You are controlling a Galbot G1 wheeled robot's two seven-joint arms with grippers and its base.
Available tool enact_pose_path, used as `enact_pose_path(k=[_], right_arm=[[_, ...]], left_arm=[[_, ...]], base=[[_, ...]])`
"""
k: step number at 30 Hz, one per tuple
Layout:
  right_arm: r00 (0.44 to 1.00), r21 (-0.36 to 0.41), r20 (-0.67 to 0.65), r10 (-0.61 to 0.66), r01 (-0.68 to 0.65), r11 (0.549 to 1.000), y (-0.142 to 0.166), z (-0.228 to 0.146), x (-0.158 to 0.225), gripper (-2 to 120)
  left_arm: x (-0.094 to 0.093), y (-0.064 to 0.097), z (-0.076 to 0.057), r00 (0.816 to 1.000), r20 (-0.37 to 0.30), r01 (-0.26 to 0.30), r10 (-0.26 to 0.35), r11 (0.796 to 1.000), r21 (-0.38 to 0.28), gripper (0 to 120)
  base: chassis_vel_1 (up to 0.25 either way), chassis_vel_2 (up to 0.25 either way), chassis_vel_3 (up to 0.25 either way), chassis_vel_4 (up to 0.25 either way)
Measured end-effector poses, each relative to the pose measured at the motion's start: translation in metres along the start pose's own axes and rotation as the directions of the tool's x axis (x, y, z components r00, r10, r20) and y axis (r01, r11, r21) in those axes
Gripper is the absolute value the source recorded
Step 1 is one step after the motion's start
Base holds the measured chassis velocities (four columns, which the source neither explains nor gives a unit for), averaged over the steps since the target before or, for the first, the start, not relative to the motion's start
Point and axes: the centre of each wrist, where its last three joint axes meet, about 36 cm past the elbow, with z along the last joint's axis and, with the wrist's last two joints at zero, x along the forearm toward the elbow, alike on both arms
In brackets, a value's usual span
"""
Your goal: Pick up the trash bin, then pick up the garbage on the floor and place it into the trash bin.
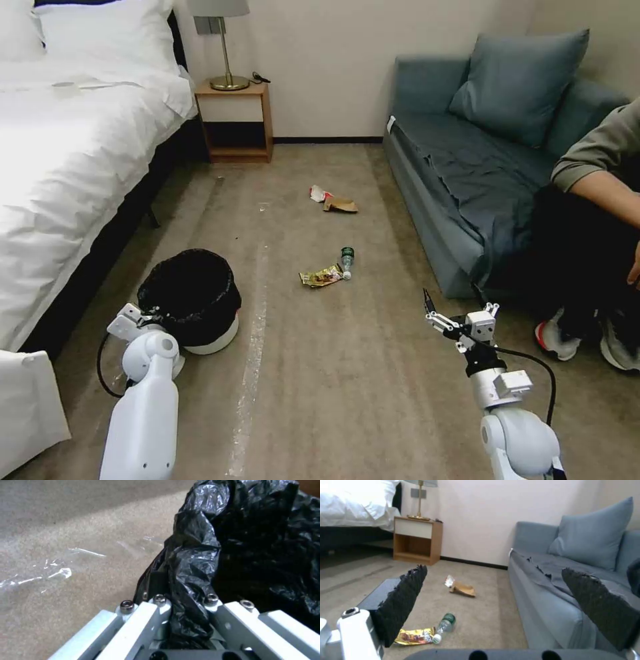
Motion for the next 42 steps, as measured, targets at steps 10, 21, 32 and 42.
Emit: enact_pose_path(k=[10,21,32,42], right_arm=[[0.999,-0.003,0.018,0.026,-0.026,1.0,0.009,-0.004,-0.008,100],[0.993,-0.022,0.049,0.106,-0.105,0.994,0.024,0.003,-0.018,100],[0.994,-0.006,0.054,0.093,-0.093,0.996,0.017,0.005,-0.012,100],[0.996,-0.036,0.053,0.076,-0.074,0.997,0.018,0.009,-0.015,100]], left_arm=[[0.064,0.009,-0.025,0.975,0.167,-0.123,0.149,0.98,-0.158,4],[0.133,0.026,-0.054,0.917,0.249,-0.225,0.311,0.92,-0.321,4],[0.155,0.036,-0.039,0.903,0.275,-0.227,0.33,0.911,-0.345,4],[0.145,0.036,-0.031,0.897,0.277,-0.235,0.343,0.903,-0.359,4]], base=[[0.0,0.0,0.0,0.0],[0.0,0.0,0.0,0.0],[0.0,0.0,0.0,0.0],[0.0,0.0,0.0,0.0]])
